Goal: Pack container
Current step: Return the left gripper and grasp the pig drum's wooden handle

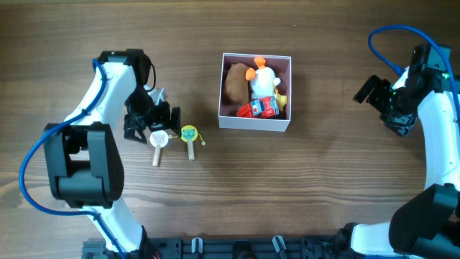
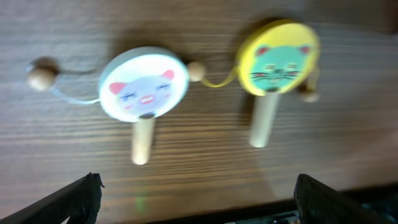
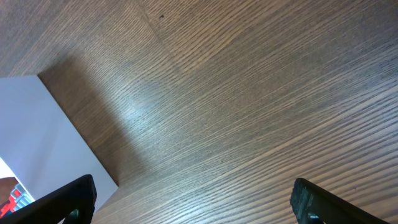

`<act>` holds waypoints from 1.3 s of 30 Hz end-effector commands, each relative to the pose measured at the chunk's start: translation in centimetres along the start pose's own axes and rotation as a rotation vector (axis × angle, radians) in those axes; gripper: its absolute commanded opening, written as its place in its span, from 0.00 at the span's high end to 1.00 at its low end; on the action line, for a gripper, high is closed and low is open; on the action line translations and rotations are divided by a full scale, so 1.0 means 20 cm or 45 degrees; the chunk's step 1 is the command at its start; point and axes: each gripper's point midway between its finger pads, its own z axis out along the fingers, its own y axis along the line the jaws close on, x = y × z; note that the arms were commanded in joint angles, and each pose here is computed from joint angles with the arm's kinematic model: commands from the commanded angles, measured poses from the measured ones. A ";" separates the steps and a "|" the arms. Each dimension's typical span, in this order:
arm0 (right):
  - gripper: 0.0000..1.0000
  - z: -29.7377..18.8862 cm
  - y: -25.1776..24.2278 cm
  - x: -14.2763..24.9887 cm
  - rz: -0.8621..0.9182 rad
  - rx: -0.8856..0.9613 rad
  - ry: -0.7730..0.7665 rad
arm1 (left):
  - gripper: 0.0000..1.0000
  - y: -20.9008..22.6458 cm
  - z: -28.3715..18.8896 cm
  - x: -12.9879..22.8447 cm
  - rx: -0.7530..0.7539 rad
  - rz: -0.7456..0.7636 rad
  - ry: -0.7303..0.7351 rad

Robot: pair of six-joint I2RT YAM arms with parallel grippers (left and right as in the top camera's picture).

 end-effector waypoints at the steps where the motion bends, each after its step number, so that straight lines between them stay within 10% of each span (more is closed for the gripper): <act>1: 0.00 0.01 0.00 0.01 0.020 -0.010 0.021 | 0.00 0.07 -0.02 0.01 -0.113 -0.092 -0.031; 20: 0.00 0.01 0.00 0.01 0.020 -0.010 0.019 | 0.14 0.17 0.27 0.08 -0.175 -0.132 0.009; 27: 0.00 0.01 0.00 0.01 0.020 -0.009 0.020 | 0.49 0.17 0.27 0.06 -0.173 -0.090 -0.008; 39: 0.00 0.01 0.00 0.01 0.020 -0.009 0.020 | 0.74 0.20 0.27 0.06 -0.228 -0.058 -0.007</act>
